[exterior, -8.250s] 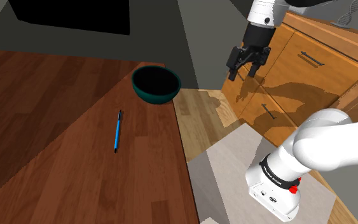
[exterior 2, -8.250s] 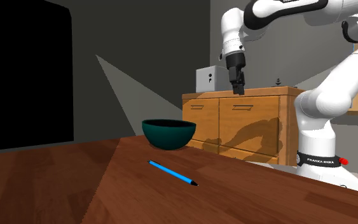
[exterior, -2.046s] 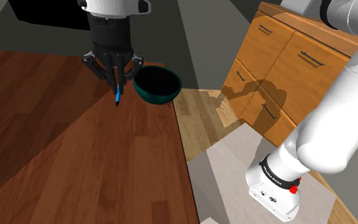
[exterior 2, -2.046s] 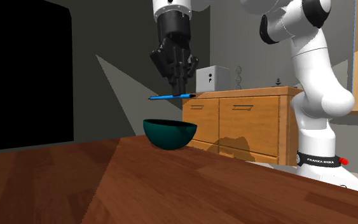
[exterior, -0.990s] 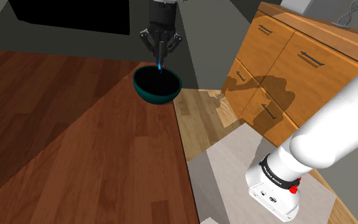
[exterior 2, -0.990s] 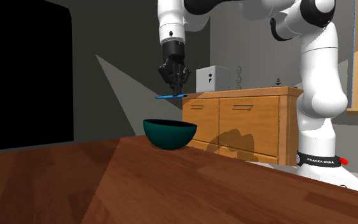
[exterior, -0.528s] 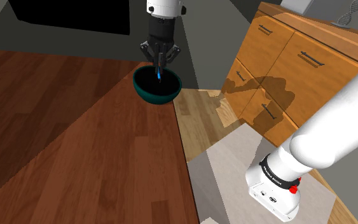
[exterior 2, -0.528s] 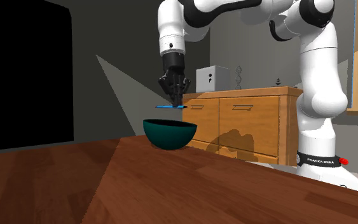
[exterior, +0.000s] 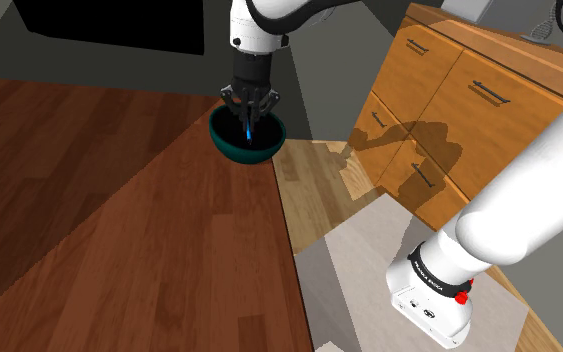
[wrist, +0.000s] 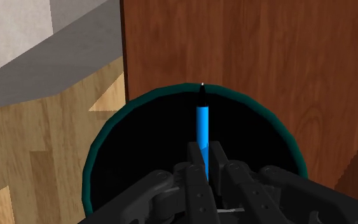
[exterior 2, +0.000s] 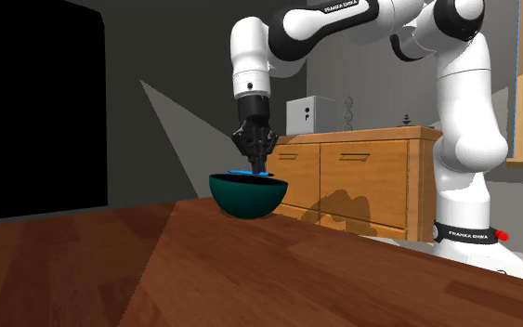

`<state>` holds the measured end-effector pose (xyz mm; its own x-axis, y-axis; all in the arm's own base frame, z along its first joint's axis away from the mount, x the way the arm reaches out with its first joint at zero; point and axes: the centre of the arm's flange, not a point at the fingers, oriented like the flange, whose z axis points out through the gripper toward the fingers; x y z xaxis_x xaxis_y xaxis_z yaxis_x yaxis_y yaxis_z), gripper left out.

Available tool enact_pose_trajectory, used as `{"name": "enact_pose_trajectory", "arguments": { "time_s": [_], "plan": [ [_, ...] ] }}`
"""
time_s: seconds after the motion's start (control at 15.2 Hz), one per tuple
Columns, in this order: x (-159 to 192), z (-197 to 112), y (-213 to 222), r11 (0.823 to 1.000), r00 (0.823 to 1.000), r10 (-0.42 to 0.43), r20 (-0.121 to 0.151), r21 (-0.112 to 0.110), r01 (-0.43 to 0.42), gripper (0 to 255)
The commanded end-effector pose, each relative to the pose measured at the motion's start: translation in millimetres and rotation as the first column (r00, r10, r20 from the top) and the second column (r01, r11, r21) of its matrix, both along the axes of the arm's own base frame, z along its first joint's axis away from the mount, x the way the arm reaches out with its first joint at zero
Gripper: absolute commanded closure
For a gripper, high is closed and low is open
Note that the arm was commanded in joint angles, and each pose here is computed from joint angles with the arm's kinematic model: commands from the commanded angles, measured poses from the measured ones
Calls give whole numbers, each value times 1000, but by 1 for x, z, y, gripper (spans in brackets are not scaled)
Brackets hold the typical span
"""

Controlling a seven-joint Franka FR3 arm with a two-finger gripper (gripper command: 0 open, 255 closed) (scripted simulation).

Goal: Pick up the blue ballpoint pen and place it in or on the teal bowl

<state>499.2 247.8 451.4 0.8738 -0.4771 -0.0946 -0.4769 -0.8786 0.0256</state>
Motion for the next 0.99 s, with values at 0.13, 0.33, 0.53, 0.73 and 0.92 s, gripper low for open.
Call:
{"name": "enact_pose_trajectory", "arguments": {
  "time_s": [0.13,0.33,0.53,0.73,0.92],
  "plan": [
    [-1,-5,0,1000,1000,0,0,0,0,255],
    [-1,-5,0,1000,1000,0,0,0,0,255],
    [-1,-5,0,1000,1000,0,0,0,0,0],
    [-1,-5,0,1000,1000,0,0,0,0,0],
    [2,21,0,1000,1000,0,0,0,0,0]
  ]
}}
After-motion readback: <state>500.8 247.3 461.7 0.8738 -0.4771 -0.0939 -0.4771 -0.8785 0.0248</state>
